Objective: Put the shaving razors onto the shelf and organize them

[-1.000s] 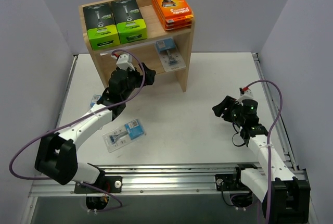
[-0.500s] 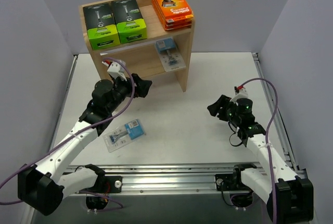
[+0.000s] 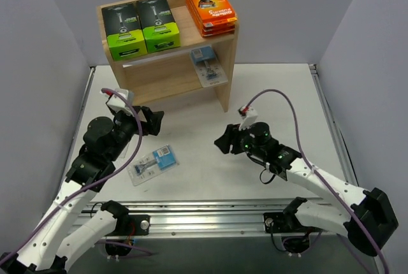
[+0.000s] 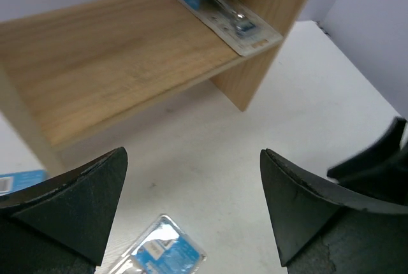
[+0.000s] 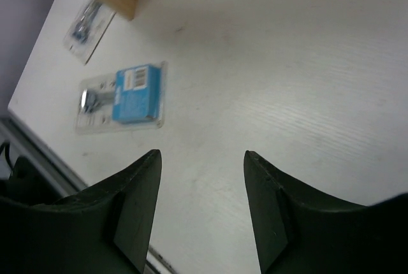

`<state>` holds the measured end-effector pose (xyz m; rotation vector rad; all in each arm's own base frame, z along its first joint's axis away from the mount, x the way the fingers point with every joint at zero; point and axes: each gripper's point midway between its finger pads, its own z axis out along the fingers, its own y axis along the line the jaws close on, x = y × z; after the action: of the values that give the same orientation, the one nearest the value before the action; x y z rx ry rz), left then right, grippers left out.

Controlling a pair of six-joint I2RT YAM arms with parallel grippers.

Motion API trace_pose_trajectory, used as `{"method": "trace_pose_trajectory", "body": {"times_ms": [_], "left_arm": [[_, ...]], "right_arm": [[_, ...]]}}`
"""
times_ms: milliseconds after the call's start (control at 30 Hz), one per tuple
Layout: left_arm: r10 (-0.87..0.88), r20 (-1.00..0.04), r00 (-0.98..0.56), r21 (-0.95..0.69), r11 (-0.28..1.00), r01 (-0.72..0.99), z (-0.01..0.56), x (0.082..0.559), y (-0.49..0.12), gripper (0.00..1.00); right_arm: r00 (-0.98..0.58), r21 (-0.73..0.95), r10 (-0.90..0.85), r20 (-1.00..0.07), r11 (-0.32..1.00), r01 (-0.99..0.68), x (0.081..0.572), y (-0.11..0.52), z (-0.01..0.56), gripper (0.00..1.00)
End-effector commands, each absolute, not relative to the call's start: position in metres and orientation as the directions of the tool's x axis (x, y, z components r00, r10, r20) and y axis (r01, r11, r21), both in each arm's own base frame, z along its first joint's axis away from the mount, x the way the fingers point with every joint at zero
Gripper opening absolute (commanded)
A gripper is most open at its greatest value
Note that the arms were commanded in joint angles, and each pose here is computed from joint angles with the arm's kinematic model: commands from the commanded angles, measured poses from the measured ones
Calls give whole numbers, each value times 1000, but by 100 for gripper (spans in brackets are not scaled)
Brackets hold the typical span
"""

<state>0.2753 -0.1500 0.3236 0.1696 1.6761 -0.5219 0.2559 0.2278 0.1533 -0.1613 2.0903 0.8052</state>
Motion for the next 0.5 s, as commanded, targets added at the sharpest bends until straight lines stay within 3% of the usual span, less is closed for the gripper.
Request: {"method": "trace_pose_trajectory", "body": {"times_ms": [0,200,467], "left_arm": [[-95,-988,-118,-118,973,200,327,272,-98,94],[-105,-991,-80,-104,994,-22,304,256,-47,94],[-89,-996,-7,-85,967,-242,315,241,1,94]], "right_arm": [[-513,401,57,-857,700,-591,239,290,182,50],[-404,266,-190,-895,501,-824,182,374,159,50],[-235,127,-304,-923,337,-933,186,447,157,49]]}}
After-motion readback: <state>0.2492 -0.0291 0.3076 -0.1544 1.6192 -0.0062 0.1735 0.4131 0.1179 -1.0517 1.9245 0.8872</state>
